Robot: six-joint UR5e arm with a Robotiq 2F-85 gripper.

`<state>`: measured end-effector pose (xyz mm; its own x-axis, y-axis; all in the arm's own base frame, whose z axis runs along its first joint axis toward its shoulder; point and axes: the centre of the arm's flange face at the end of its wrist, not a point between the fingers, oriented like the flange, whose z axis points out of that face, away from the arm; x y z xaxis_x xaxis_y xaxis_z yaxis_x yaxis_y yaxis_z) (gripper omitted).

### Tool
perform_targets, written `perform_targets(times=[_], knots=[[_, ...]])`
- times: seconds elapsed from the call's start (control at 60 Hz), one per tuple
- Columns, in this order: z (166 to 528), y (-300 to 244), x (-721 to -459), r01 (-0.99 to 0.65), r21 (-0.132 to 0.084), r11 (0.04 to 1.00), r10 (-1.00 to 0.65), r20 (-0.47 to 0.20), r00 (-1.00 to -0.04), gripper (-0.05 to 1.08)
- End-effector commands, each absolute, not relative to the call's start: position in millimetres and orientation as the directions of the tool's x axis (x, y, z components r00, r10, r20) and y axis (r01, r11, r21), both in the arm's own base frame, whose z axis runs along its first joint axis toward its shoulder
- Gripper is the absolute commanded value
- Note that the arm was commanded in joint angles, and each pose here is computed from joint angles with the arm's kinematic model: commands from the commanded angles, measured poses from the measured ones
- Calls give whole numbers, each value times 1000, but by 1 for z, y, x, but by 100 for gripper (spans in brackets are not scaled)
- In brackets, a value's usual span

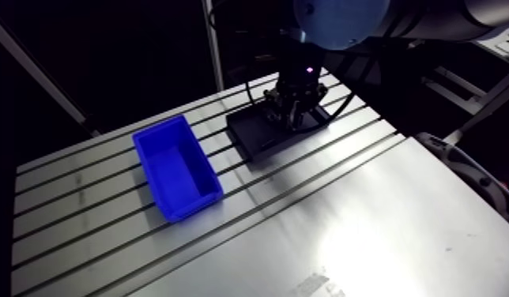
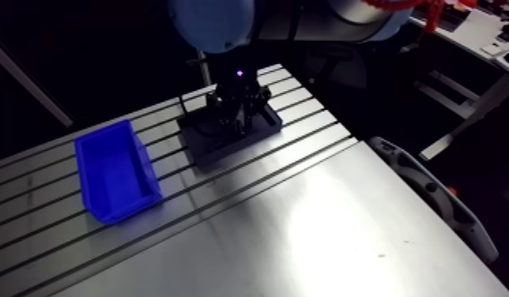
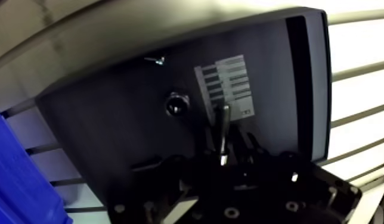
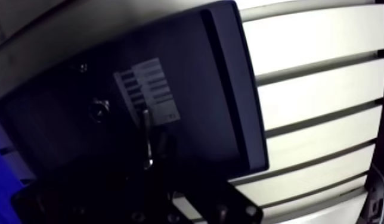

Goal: Pick up the M10 bolt from the tray and put it into the blue bin.

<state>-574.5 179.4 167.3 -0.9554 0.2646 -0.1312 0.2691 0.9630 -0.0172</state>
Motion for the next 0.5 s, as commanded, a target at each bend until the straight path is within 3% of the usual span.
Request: perform_targets(times=[0.017,0.183,0.5], knots=[[168,179,-575,269,-17,963,265,-129,-956,71],[168,179,-575,269,-17,963,265,-129,-956,72],[169,180,-575,268,-18,963,264,-126,-956,89]])
